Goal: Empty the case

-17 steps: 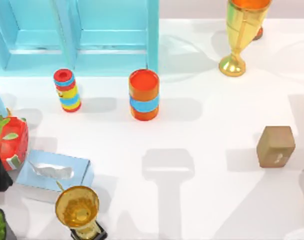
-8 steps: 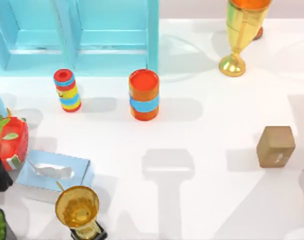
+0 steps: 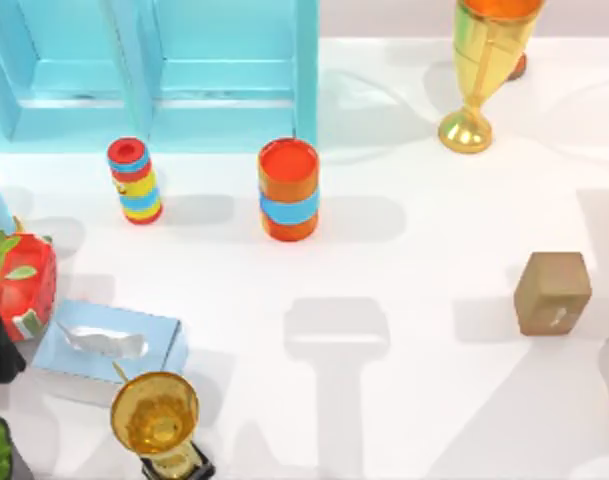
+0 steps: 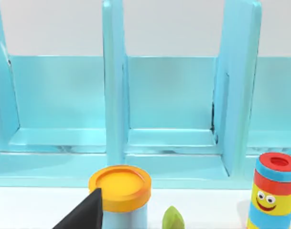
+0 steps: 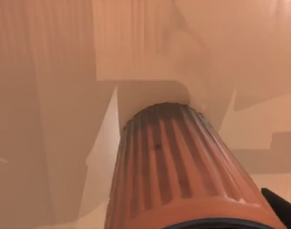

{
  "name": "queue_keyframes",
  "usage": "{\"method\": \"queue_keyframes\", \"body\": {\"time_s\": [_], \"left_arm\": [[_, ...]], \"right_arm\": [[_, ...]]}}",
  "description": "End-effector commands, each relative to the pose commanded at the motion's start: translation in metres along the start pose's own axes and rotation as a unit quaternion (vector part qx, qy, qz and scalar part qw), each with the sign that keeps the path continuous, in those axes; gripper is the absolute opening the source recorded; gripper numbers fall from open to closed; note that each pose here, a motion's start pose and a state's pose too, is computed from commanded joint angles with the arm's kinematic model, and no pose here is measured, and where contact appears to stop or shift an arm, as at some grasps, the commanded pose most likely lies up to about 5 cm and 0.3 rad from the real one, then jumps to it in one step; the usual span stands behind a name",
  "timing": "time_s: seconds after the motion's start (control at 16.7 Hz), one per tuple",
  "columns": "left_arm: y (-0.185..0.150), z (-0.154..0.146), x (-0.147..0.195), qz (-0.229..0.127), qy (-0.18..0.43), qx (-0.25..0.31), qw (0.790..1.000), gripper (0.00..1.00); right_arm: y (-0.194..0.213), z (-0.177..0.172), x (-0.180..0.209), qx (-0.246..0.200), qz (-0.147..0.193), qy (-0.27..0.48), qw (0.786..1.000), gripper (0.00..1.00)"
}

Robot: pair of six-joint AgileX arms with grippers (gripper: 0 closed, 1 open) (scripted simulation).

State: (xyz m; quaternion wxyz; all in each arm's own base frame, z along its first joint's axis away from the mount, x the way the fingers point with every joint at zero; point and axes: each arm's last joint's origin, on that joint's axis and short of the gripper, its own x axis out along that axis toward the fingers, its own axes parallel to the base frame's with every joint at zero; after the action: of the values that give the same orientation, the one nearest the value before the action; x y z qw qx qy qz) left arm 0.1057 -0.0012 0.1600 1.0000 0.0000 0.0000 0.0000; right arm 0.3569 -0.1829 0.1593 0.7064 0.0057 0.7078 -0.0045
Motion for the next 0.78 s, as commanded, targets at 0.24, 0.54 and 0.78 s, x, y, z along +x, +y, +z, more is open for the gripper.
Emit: {"method": "queue_keyframes", "body": {"time_s": [0.24, 0.54, 0.78], "left_arm": [[0.000, 0.000, 0.000, 0.000, 0.000, 0.000, 1.000, 1.00], [0.000, 0.000, 0.000, 0.000, 0.000, 0.000, 1.000, 1.00], [0.000, 0.000, 0.000, 0.000, 0.000, 0.000, 1.000, 1.00]], "right_arm": [[0.000, 0.000, 0.000, 0.000, 0.000, 0.000, 1.000, 0.00], [0.005, 0.005, -0.014, -0.004, -0.002, -0.019, 1.000, 0.00], [0.019, 0.023, -0.057, -0.014, -0.005, -0.067, 0.998, 0.00]]}}
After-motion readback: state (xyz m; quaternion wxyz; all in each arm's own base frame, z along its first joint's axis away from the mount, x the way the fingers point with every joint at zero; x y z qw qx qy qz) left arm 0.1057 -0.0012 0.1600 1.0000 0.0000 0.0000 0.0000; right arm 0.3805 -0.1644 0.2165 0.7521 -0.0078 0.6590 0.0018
